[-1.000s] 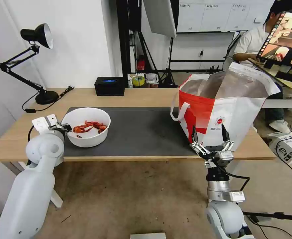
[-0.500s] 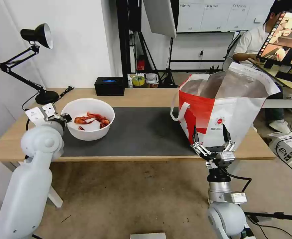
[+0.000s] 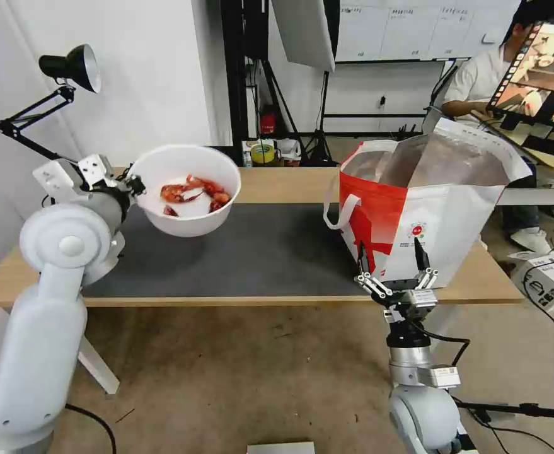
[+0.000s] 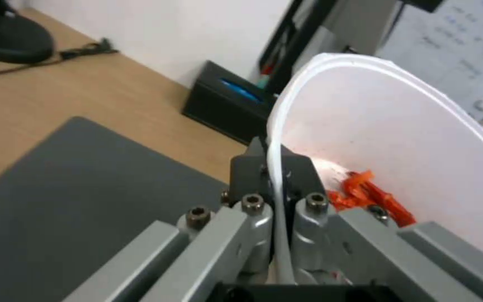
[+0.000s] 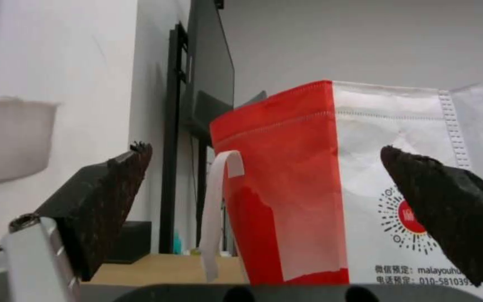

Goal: Pick up the trash from the table and place it into the takeout bag.

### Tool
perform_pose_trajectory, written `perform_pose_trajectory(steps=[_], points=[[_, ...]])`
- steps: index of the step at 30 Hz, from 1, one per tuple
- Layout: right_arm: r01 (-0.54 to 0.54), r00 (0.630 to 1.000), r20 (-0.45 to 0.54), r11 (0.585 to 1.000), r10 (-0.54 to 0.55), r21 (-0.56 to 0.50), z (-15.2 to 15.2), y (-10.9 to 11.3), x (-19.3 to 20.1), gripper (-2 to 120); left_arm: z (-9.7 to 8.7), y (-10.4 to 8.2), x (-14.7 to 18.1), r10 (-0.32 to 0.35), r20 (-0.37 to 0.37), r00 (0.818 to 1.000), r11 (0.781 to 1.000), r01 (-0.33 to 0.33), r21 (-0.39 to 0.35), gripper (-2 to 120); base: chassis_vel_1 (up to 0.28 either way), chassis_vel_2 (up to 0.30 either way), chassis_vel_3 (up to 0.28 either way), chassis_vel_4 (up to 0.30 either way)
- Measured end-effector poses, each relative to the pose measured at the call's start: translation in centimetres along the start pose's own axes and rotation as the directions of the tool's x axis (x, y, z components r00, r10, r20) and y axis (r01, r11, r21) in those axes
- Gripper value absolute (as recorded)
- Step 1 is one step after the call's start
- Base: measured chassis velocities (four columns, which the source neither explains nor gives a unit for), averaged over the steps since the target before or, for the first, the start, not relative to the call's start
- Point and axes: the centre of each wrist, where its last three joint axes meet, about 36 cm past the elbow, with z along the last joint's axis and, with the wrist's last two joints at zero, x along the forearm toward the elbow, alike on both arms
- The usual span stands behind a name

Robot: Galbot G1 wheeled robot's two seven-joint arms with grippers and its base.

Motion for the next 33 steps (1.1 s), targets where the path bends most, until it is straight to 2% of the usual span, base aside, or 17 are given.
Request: perform_pose_trajectory(steps=[7, 14, 22, 27, 33], points=[[0.006, 1.0, -0.006, 1.0, -0.006, 0.005, 0.2, 0.1, 0.0, 100, -0.1, -1.2, 0.1, 0.075, -0.03, 0.997, 0.997, -0.074, 0.036, 0, 0.0, 0.0, 0.0, 0.0], [0.01, 1.0, -0.014, 1.0, -0.01, 0.012, 0.2, 0.1, 0.4, 100, 0.1, -3.3, -0.4, 0.141, -0.043, 0.989, 0.989, -0.138, 0.055, 0, 0.0, 0.0, 0.0, 0.0], [0.032, 0.999, -0.018, 0.999, -0.032, 0.022, 0.0, 0.4, 0.8, 100, -0.5, -6.8, -1.8, 0.224, -0.053, 0.973, 0.973, -0.22, 0.064, 0, 0.0, 0.0, 0.0, 0.0], [0.032, 0.999, -0.016, 0.999, -0.031, 0.028, -0.2, 0.2, 0.8, 100, -0.7, -8.4, -2.5, 0.25, -0.059, 0.967, 0.967, -0.247, 0.056, 0, 0.0, 0.0, 0.0, 0.0], [0.026, 1.0, -0.007, 0.999, -0.026, 0.03, -0.5, 0.1, 0.7, 100, -0.7, -12.3, -4.0, 0.293, -0.07, 0.954, 0.956, -0.29, 0.046, 0, 0.0, 0.0, 0.0, 0.0]])
